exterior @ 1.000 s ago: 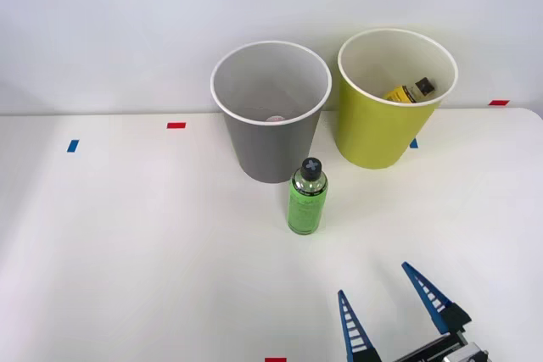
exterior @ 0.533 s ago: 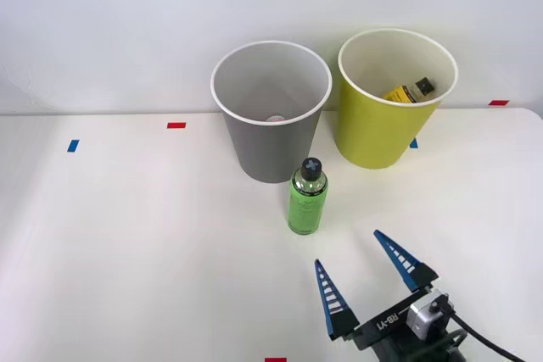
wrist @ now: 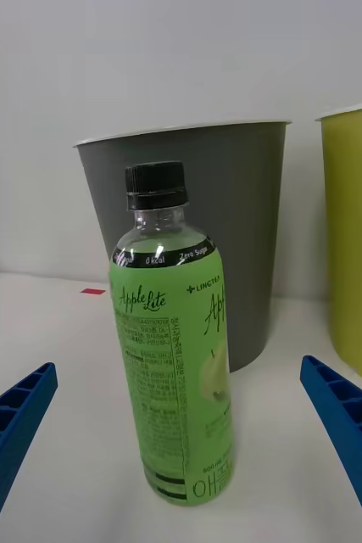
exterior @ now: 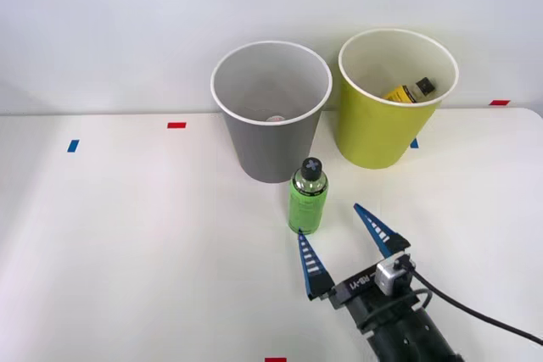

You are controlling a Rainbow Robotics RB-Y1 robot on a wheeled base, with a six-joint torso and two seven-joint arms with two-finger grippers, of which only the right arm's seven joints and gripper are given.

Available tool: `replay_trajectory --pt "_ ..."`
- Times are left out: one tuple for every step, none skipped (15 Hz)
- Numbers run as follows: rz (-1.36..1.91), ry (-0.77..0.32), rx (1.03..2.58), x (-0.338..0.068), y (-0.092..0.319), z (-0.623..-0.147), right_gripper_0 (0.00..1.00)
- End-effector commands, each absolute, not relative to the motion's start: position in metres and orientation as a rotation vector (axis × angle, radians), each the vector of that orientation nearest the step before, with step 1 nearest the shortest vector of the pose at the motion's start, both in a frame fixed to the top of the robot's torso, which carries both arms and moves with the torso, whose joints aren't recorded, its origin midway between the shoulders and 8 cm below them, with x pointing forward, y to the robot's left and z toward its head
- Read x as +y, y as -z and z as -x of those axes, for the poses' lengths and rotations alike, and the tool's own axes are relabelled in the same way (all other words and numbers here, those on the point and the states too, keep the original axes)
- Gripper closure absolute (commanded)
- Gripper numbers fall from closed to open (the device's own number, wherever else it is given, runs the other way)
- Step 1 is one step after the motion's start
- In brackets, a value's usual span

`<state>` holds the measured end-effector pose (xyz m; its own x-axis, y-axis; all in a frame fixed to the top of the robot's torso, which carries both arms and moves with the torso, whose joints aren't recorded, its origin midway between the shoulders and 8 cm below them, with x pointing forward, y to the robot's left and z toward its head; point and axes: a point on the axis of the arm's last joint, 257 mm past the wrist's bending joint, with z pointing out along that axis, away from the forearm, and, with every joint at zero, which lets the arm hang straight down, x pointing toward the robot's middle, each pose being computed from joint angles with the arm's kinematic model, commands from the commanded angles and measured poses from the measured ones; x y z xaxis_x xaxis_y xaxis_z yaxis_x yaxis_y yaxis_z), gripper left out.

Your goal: Put cans in the gray bin, plastic bottles in the light green bin

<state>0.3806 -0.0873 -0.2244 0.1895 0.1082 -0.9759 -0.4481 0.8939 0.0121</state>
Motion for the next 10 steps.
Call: replay_trajectory --pt "0.307 -0.392 1.328 -0.078 0.219 -0.405 0.00" --pt "0.311 -0.380 1.343 -0.076 0.218 -0.415 0.00" --pt "0.310 -0.375 1.346 -0.075 0.216 -0.420 0.00" --pt "0.305 -0.377 1.343 -0.073 0.212 -0.425 0.00" --pt "0.306 -0.376 1.345 -0.071 0.209 -0.430 0.00" --pt "0.309 -0.378 1.352 -0.068 0.210 -0.432 0.00" --pt "0.309 -0.380 1.350 -0.066 0.208 -0.434 0.00" --pt "0.306 -0.383 1.349 -0.064 0.207 -0.434 0.00" --pt "0.309 -0.381 1.353 -0.064 0.208 -0.435 0.00" --pt "0.316 -0.383 1.367 -0.061 0.210 -0.437 0.00"
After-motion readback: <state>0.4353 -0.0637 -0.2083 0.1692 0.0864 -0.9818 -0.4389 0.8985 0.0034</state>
